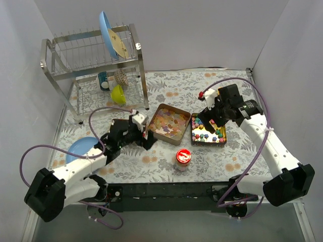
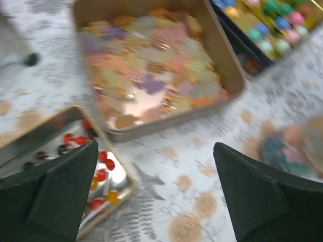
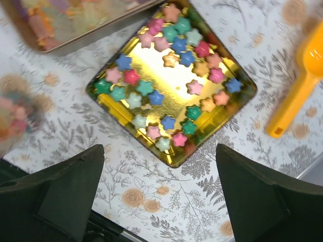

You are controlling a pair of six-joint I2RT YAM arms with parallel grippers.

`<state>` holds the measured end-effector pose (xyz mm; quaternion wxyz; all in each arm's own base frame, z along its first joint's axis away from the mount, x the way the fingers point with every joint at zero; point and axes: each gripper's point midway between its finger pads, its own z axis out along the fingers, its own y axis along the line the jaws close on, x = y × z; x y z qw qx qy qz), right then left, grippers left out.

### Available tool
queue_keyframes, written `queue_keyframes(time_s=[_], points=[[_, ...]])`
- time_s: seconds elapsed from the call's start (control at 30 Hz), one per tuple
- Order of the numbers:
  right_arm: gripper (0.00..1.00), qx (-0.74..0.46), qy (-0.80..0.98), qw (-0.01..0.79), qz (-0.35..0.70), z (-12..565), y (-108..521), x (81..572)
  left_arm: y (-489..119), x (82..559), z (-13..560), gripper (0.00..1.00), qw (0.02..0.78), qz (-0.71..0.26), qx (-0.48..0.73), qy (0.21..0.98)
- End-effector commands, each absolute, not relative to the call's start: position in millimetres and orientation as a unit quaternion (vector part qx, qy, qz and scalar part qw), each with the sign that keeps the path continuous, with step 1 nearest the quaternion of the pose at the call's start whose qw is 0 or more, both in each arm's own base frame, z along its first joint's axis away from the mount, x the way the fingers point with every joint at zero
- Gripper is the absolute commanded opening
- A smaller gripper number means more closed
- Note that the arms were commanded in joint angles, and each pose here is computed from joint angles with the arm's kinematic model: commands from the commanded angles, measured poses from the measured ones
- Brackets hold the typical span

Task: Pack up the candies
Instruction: Reset both arms

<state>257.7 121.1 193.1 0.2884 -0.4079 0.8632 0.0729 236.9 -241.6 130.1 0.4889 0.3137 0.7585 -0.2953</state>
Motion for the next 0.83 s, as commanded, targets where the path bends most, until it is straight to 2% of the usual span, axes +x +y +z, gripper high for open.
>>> queue_keyframes(time_s=[0.0, 0.13, 0.3, 0.8], points=[[0.98, -0.269, 0.892, 0.362, 0.015, 206, 90, 294, -196, 285, 142, 0.98, 0.483, -0.242, 0.2, 0.818], [0.98, -0.249, 0.881, 0.403, 0.006, 213, 83, 291, -174, 302, 155, 0.98, 0.473, -0.25, 0.177, 0.826], [0.98, -0.237, 0.873, 0.426, -0.015, 217, 68, 282, -150, 324, 175, 0.98, 0.474, -0.179, 0.206, 0.837], [0.98, -0.248, 0.863, 0.439, 0.008, 205, 66, 250, -118, 328, 175, 0.98, 0.469, -0.162, 0.159, 0.854]])
